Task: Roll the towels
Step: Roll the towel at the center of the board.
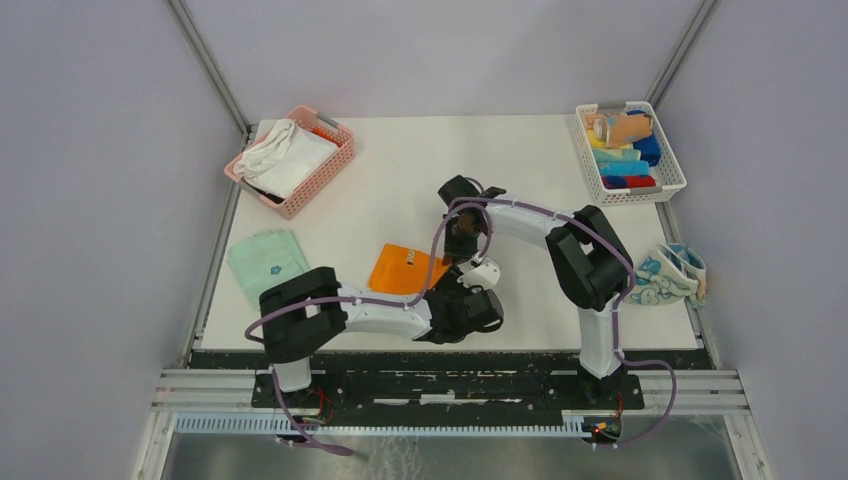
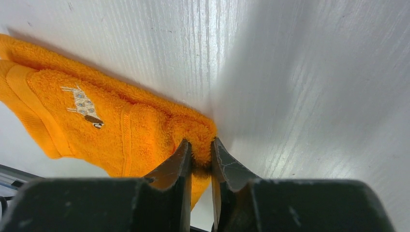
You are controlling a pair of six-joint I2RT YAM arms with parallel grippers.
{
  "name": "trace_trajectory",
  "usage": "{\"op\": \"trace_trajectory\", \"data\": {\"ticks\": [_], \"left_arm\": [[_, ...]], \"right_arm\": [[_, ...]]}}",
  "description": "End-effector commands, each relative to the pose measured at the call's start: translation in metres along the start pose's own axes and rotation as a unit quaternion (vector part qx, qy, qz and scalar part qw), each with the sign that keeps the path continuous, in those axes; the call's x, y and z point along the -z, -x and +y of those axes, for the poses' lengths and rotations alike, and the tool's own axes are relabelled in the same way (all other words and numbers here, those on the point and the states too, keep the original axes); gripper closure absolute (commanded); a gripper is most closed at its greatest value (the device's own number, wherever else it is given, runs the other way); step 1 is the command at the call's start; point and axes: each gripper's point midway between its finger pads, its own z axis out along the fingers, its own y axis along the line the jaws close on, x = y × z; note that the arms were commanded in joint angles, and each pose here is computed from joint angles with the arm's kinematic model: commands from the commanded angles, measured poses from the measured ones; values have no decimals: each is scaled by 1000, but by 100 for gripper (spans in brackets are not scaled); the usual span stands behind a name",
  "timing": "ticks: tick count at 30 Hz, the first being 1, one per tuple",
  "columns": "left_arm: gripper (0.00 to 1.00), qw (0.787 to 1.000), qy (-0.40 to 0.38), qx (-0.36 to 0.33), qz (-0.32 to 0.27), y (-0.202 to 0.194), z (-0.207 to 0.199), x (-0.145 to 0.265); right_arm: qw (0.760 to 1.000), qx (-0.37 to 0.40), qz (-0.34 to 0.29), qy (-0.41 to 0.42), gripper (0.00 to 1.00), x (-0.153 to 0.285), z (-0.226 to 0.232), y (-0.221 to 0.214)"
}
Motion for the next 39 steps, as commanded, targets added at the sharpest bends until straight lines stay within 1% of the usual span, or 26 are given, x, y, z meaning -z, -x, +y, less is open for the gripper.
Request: {"op": "trace_trajectory", "data": {"ticks": [1,7,11,13,16,21,24,27,29,32,36,39], "left_arm": [[42,996,68,-55,-8,7,12,-7],[43,992,95,-82,26,-17,14,-16],[44,990,106,-85,49,-33,17,-18],[46,990,104,-80,60,-39,18,-17],[54,990,99,-69,75,-47,19,-17],[70,991,87,-39,90,-51,25,-15],[77,994,63,-3,91,-50,27,-12],[81,993,0,70,91,-42,26,-8],[82,986,-53,126,96,-39,26,-7],[83,966,-122,209,90,-32,32,-4],[83,926,-195,312,84,-29,48,-4],[83,896,-221,377,85,-32,59,-4]], "right_arm": [[999,13,24,-45,77,-6,-22,-10],[999,14,26,-40,77,-6,-20,-11],[999,17,27,-38,77,-7,-19,-11],[999,17,27,-34,77,-7,-17,-10],[999,17,25,-24,77,-5,-14,-9],[1000,6,-4,16,75,11,-2,5],[998,1,-30,50,71,27,8,17],[994,0,-60,93,63,43,19,29],[990,1,-82,117,55,52,23,35],[983,-17,-107,149,50,57,24,38],[966,-43,-125,222,41,61,39,41],[956,-44,-109,269,37,59,55,38]]}}
